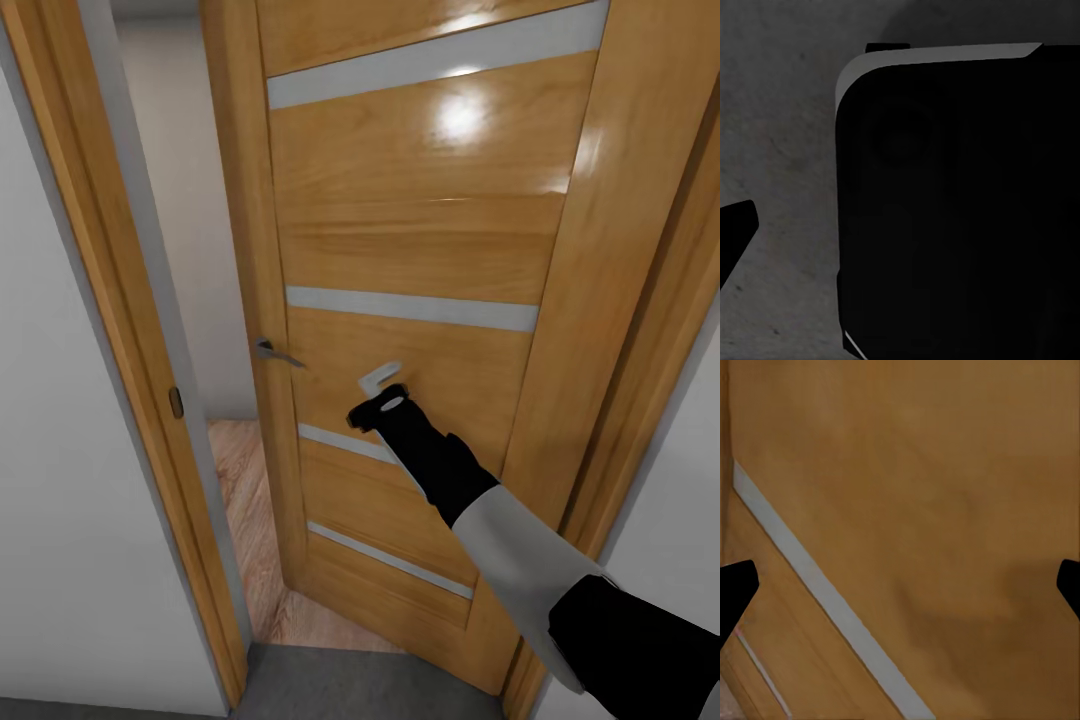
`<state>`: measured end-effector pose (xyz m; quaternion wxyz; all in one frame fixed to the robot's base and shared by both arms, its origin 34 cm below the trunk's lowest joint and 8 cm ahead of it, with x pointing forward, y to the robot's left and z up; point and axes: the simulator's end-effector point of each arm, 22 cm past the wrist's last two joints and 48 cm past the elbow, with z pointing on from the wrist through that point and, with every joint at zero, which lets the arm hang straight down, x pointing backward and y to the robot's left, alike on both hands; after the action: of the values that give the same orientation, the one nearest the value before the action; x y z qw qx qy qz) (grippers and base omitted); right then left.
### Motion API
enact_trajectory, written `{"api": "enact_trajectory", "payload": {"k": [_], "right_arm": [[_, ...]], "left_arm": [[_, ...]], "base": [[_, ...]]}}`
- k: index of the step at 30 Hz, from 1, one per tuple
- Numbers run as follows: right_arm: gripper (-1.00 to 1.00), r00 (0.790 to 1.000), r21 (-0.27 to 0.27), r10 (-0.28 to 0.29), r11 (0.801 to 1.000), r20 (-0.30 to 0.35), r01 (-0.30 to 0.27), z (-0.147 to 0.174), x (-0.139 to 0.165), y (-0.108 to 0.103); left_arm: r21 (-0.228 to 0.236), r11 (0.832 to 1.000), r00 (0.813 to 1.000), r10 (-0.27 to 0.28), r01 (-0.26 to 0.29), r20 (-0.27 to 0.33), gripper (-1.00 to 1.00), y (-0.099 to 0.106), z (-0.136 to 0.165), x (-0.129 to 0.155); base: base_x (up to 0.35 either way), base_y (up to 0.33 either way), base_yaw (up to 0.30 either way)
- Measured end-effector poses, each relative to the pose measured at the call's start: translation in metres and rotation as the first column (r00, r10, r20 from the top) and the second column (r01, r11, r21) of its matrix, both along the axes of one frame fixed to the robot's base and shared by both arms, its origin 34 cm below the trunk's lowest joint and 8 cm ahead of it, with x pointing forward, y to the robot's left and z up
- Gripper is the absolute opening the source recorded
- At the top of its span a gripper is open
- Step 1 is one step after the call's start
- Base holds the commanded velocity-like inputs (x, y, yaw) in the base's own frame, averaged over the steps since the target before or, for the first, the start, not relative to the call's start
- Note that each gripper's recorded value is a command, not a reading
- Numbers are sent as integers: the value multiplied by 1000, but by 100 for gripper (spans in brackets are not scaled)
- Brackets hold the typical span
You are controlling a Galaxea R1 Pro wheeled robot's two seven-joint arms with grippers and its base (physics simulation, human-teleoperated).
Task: Move the two storage containers from the living room to the garage. In the garage, place one container on the floor and stack the other container on top of it (either order is fine).
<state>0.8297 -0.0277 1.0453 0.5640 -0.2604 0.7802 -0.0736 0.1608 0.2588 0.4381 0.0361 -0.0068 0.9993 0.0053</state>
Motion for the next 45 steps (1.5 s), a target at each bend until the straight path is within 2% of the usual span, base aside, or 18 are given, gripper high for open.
{"api": "enact_trajectory", "payload": {"k": [4, 13, 21, 23, 31, 34, 36, 41, 45], "right_arm": [[100, 999, 30, 35, 999, -16, -35, -2, -4, 10], [100, 998, 36, 56, 998, -35, -55, -10, -8, 15], [100, 998, 35, 62, 997, -25, -62, -4, -10, 18], [100, 997, 49, 72, 996, -32, -71, -4, -12, 21], [100, 997, 26, 71, 997, -25, -71, -3, -12, 23], [100, 998, 21, 52, 998, -42, -51, -7, -13, 19], [100, 999, 16, 19, 1000, -42, -19, -8, -12, 13], [100, 995, -54, -103, 993, -11, 102, -16, -1, -20], [100, 985, -123, -168, 979, -27, 164, -37, 6, -44]], "left_arm": [[-1, 1000, 1000, 0, 0, 0, 100, 0, 0, 0], [-2, 1000, 1000, -1, 1, 1, 100, -1, 0, 1], [-2, 1000, 1000, -9, 9, 2, 100, -1, 0, 1], [-2, 1000, 1000, -9, 9, 3, 100, -1, 0, 1], [-3, 1000, 1000, -7, 7, 3, 100, -2, 0, 1], [-3, 1000, 1000, -7, 7, 3, 100, -2, 0, 1], [-3, 1000, 1000, -7, 7, 4, 100, -2, 0, 1], [-3, 1000, 1000, -8, 8, 12, 100, -2, 0, 5], [-4, 1000, 1000, -11, 11, 21, 100, -2, 0, 9]], "base": [[0, 0, 0], [13, 0, 0], [266, 0, 0], [191, 0, 0], [34, 0, 0], [2, 0, 0], [0, 0, 0], [0, 0, 0], [0, 0, 0]]}}
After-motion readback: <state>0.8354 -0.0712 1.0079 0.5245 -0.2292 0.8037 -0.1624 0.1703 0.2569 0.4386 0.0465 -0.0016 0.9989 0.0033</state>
